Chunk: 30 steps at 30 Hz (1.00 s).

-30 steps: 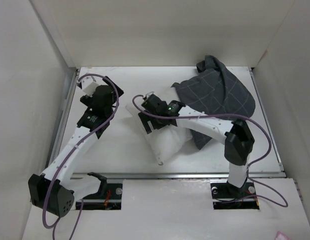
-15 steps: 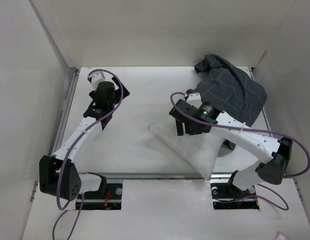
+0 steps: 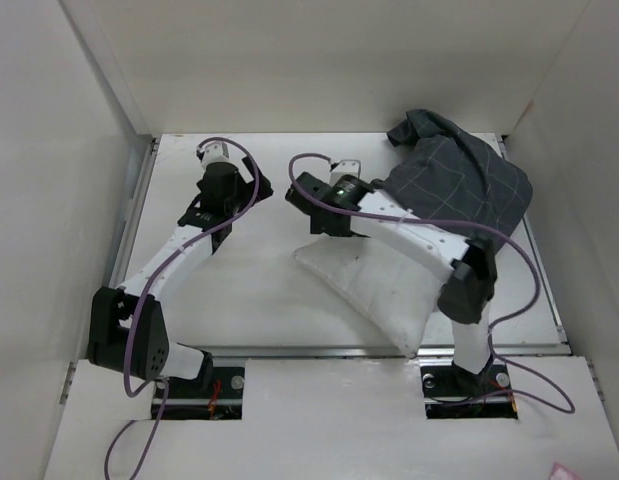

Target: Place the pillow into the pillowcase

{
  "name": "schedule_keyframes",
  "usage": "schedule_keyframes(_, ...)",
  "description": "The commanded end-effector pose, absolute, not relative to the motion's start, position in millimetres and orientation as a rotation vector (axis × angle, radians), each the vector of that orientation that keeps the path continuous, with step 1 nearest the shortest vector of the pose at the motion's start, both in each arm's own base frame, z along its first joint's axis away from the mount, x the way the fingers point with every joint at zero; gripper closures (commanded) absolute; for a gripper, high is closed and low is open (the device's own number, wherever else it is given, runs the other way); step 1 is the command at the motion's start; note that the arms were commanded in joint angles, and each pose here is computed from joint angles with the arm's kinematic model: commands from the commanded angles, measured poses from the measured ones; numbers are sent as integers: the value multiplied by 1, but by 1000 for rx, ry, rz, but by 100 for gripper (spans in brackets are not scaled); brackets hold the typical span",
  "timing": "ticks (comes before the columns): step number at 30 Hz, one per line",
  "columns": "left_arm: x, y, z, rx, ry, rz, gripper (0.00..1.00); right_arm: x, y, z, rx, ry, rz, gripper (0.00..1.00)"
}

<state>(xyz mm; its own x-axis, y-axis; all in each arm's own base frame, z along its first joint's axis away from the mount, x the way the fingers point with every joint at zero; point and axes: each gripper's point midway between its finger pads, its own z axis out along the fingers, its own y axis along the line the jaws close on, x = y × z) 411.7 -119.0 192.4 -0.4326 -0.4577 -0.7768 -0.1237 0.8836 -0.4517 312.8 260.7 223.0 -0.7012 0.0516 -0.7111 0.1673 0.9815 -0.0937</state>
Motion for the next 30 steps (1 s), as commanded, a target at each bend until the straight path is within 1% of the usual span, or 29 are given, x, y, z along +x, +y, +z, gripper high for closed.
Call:
schedule_keyframes(1,411,-119,207,-389,1946,-415,0,315,231,170,256,2437,-422,1)
schedule_keyframes(4,408,-114,211,-403,1939,-393,0,312,211,141,322,2481,-518,1)
schedule_keyframes(6,405,-113,215,-402,1927,-398,0,307,196,125,329,2504,-595,9)
schedule_keyframes(9,403,-108,215,-406,1920,-372,0,312,187,116,345,2495,-629,34)
schedule_keyframes(10,403,-108,215,-406,1920,-372,0,317,191,116,293,2497,-613,43)
schedule_keyframes(11,403,-108,215,-406,1920,-372,0,323,190,117,269,2489,-610,71)
schedule_keyframes(12,403,-108,215,-396,1921,-365,0,327,192,121,226,2485,-590,95)
schedule_keyframes(13,402,-109,215,-380,1926,-369,0,332,199,133,184,2478,-531,100)
schedule_keyframes(14,401,-113,214,-353,1934,-384,0,342,211,148,60,2442,-465,100)
schedule_keyframes(15,402,-117,217,-321,1927,-398,0,343,214,156,-11,2418,-436,100)
schedule_keyframes(16,401,-122,216,-270,1932,-420,0,342,216,189,-27,2366,-329,100)
schedule_keyframes(17,404,-130,219,-178,1919,-436,0,341,216,207,-128,2337,-284,100)
schedule_keyframes(18,399,-149,215,-69,1934,-527,0,344,224,228,-151,2281,-183,100)
schedule_keyframes(19,398,-160,214,5,1934,-573,0,334,229,236,-211,2282,-84,100)
schedule_keyframes(20,396,-170,213,74,1928,-621,0,325,219,273,-197,2210,16,100)
schedule_keyframes(21,393,-190,210,206,1901,-718,0,318,219,287,-259,2170,70,100)
schedule_keyframes(22,392,-199,210,259,1882,-760,0,309,214,289,-278,2173,115,100)
schedule_keyframes(23,391,-206,208,305,1873,-795,0,298,201,312,-248,2123,174,100)
schedule_keyframes(25,390,-226,200,430,1858,-882,0,281,188,320,-278,2113,185,100)
schedule_keyframes(26,388,-254,197,559,1840,-947,0,260,171,325,-256,2111,215,100)
schedule_keyframes(27,385,-267,197,620,1823,-983,0,252,165,327,-235,2110,229,100)
schedule_keyframes(28,390,-280,209,697,1761,-976,0,244,163,323,-240,2123,258,100)
schedule_keyframes(30,389,-304,198,765,1747,-1013,0,228,153,331,-159,2100,339,100)
